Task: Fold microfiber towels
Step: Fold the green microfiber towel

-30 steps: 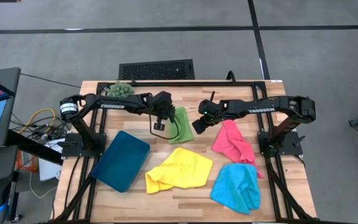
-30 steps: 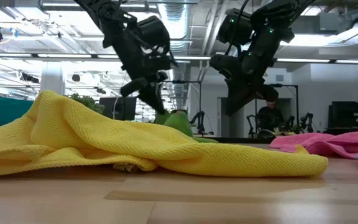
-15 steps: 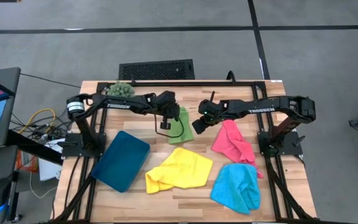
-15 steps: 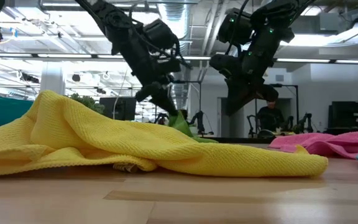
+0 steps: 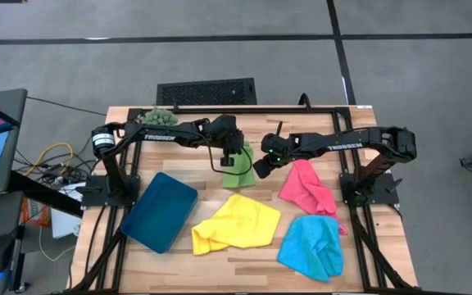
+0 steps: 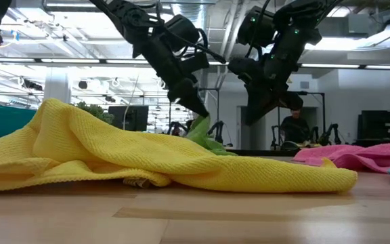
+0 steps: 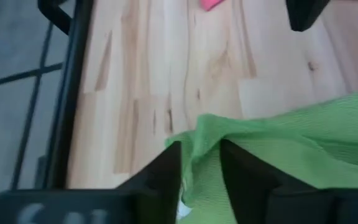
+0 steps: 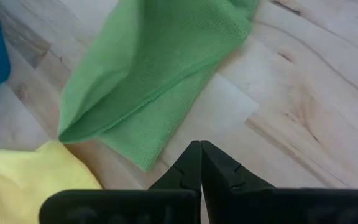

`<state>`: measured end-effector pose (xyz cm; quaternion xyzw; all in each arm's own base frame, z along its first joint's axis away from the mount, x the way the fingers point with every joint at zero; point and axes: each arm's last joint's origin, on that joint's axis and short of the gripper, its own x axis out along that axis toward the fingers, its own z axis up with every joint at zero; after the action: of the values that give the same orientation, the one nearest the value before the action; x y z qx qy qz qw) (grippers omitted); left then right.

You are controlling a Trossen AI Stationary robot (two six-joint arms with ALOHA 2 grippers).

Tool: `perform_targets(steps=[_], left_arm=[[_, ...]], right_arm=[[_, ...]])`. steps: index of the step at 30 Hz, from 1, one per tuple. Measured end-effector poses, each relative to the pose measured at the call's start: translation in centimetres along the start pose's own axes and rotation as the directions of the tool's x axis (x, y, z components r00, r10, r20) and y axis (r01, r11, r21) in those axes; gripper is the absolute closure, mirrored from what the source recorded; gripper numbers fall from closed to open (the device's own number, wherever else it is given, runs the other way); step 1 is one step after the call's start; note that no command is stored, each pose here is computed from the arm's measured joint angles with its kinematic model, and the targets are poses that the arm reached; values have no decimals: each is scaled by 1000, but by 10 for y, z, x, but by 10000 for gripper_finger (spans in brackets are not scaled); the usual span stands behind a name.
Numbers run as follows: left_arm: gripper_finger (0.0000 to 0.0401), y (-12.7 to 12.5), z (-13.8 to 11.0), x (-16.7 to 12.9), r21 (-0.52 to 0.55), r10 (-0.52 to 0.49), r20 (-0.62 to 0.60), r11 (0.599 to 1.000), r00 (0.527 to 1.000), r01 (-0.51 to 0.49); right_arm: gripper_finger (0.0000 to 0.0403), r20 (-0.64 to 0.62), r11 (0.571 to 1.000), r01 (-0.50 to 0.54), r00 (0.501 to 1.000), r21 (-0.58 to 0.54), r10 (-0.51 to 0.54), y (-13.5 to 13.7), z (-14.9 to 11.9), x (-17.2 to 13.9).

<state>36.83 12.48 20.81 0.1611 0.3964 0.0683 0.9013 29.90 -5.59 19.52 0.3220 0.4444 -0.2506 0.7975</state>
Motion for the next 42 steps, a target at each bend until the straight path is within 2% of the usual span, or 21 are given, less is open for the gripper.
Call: perform_targets(steps=[8,12,14,17,20,22,24,29,32,35,37,39,42], left_arm=[[189,3,10,-6,-64,-37,3,997,999,37],[160,8,18,-12,-104,-34,-30,994,999,30],[156,8,18,-18,-160,-89,-95,984,991,73],[155,7,12,-26,-298,-275,-158,929,948,219],[154,2,3,-31,-450,-438,-178,832,881,323],[154,0,2,-32,-501,-493,-161,787,855,360],[154,-9,4,-29,-519,-495,-142,775,857,361],[154,-40,4,-21,-506,-472,-147,791,869,344],[154,-54,2,-30,-493,-445,-142,806,884,327],[154,-56,11,-62,-448,-325,-71,855,943,261],[154,-56,12,-91,-451,-192,0,876,981,171],[154,-58,6,-116,-491,-40,105,867,994,87],[154,-73,-14,-130,-607,117,276,791,954,78]], right_arm=[[376,0,1000,0,1000,0,0,0,0,0],[376,0,1000,1,1000,0,-1,0,0,0],[376,-8,1000,4,1000,7,-4,0,-1,0],[376,-21,1000,3,1000,-1,-3,2,-5,-2],[376,-30,1000,-2,1000,-16,2,6,-8,-3],[376,-31,1000,-9,999,-27,8,9,-11,-3],[376,-34,999,-14,999,-35,13,12,-13,-3],[376,-39,1000,-19,999,5,20,17,-17,-4],[376,-40,999,-28,999,22,29,21,-22,-11],[376,-6,997,-69,998,16,69,28,-26,-28],[376,34,996,-87,996,-4,87,30,-28,-43],[376,81,994,-98,991,-49,102,29,-29,-61],[376,125,986,-82,987,-148,101,20,-28,-84]])
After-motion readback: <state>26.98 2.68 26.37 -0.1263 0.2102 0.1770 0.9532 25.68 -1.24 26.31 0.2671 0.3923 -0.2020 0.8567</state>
